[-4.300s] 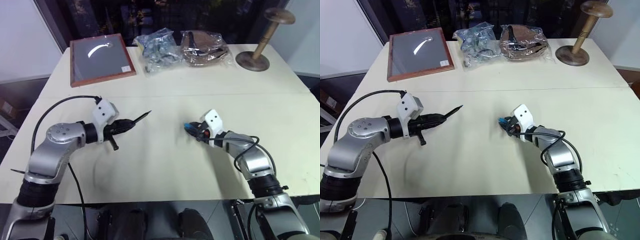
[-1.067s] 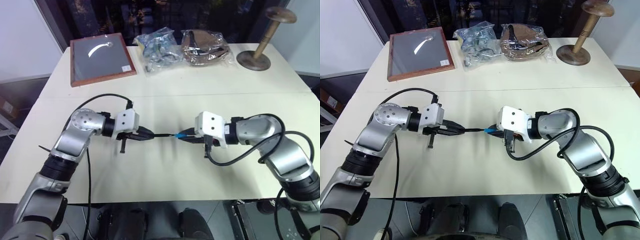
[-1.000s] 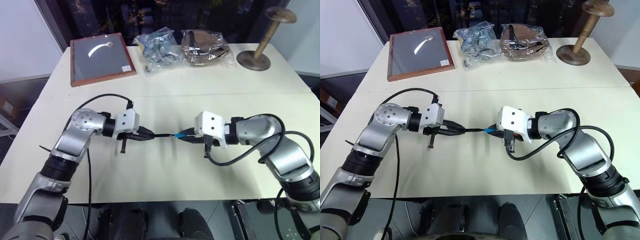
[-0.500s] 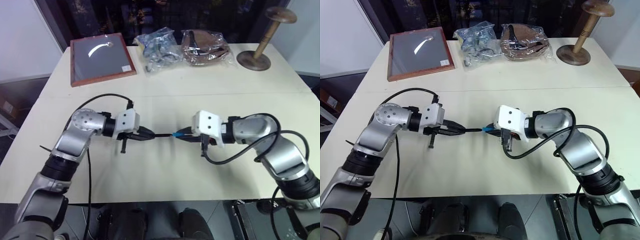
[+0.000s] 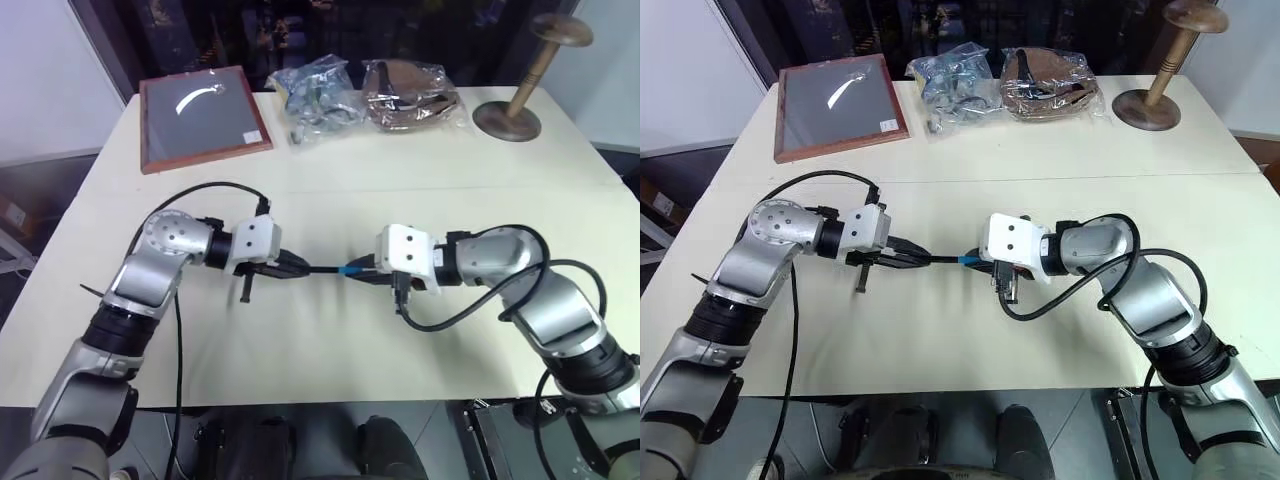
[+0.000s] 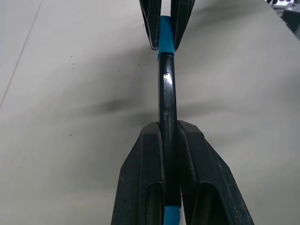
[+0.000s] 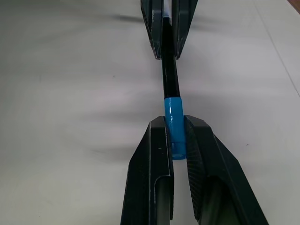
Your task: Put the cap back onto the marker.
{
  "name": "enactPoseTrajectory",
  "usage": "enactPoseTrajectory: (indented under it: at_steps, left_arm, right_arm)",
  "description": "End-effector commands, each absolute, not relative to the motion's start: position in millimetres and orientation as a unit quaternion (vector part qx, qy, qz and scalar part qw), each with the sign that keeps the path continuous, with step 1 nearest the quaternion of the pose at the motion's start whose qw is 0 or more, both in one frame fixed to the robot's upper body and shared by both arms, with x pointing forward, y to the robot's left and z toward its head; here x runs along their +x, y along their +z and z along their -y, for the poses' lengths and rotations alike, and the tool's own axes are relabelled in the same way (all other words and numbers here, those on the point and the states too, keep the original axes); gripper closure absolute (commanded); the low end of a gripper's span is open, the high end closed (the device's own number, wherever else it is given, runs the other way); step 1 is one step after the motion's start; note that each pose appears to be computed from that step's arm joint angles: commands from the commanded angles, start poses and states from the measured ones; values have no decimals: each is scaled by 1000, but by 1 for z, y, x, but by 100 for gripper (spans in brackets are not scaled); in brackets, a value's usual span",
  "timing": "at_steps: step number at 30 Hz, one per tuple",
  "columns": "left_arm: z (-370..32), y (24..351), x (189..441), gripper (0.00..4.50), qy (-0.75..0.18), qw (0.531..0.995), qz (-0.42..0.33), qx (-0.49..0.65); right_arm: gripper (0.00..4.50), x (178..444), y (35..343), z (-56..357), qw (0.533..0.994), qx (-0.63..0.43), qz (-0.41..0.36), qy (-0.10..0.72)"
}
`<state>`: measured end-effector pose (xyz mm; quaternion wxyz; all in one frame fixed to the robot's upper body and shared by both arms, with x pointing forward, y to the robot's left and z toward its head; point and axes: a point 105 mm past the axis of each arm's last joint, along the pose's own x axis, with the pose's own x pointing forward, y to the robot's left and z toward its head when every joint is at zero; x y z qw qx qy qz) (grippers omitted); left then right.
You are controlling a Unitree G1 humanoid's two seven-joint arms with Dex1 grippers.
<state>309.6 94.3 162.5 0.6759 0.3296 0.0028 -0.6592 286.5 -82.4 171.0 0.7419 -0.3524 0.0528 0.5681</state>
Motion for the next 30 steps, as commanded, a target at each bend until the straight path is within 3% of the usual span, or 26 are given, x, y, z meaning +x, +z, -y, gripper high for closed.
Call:
enactPoseTrajectory:
  at_steps: [1, 21, 30]
  left_arm:
    - [-84, 173, 307, 450, -665, 653, 38, 360]
    - [-68, 184, 305, 450, -673, 669, 54, 312]
    - [-74, 178, 302, 450, -674, 663, 43, 323]
  right_arm:
    - [449, 281, 178, 71, 730, -352, -30, 585]
    - [449, 275, 185, 46, 724, -335, -5, 603]
    - [449, 282, 180, 60, 725, -352, -20, 592]
